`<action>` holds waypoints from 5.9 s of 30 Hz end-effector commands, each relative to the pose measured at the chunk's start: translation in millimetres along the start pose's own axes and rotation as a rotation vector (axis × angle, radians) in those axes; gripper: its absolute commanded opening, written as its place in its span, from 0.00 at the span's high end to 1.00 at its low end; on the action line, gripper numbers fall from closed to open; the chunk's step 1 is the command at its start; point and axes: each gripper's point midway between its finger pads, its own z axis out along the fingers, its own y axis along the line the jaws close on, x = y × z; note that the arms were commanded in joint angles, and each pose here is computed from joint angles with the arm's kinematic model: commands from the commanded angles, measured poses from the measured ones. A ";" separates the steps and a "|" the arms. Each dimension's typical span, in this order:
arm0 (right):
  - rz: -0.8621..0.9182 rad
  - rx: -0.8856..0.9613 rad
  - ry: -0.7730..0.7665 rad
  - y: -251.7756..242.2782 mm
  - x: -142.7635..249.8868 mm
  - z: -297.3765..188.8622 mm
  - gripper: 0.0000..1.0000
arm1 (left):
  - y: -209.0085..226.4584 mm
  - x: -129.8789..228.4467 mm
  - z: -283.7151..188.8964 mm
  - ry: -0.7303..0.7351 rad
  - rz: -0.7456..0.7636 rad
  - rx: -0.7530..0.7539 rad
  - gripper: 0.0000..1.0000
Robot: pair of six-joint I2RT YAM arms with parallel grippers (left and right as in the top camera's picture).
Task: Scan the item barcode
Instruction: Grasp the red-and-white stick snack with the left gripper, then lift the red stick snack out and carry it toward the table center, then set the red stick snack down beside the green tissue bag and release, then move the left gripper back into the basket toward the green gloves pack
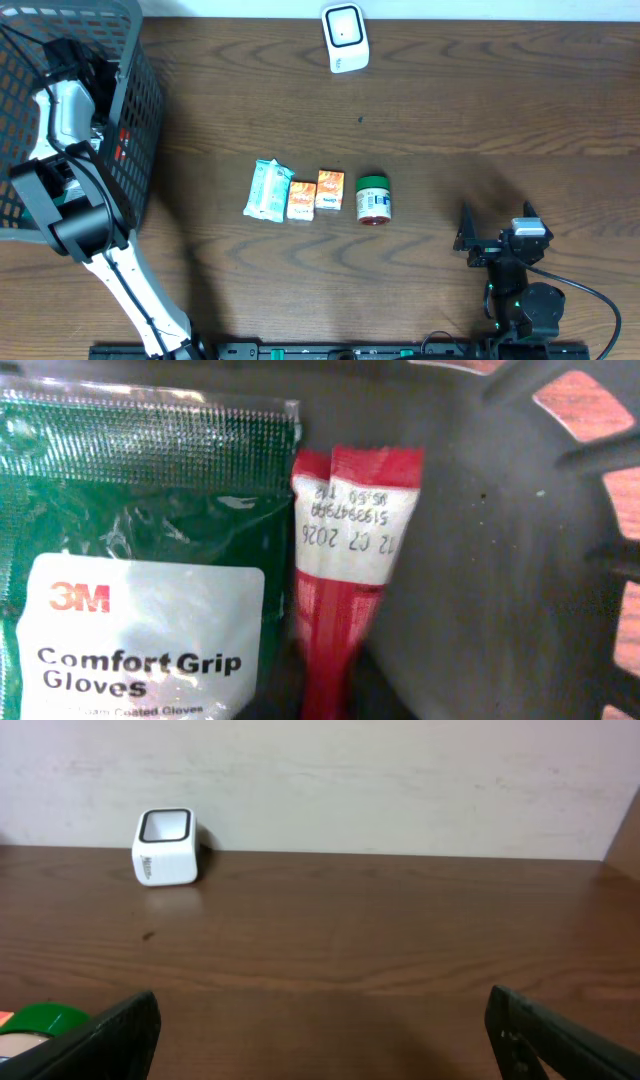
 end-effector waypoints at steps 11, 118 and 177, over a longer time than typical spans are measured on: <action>0.005 -0.008 -0.001 2.3 0.1 -0.2 0.01 | 5.7 -49.7 -110.4 -0.227 -0.088 -0.091 0.93; 0.005 -0.008 0.000 2.3 0.2 -0.2 0.01 | -67.7 6.1 -338.4 -0.488 -0.479 -0.157 0.15; 0.005 -0.008 0.000 2.3 0.2 -0.2 0.01 | 76.7 66.5 -51.6 0.166 -0.221 -0.304 0.03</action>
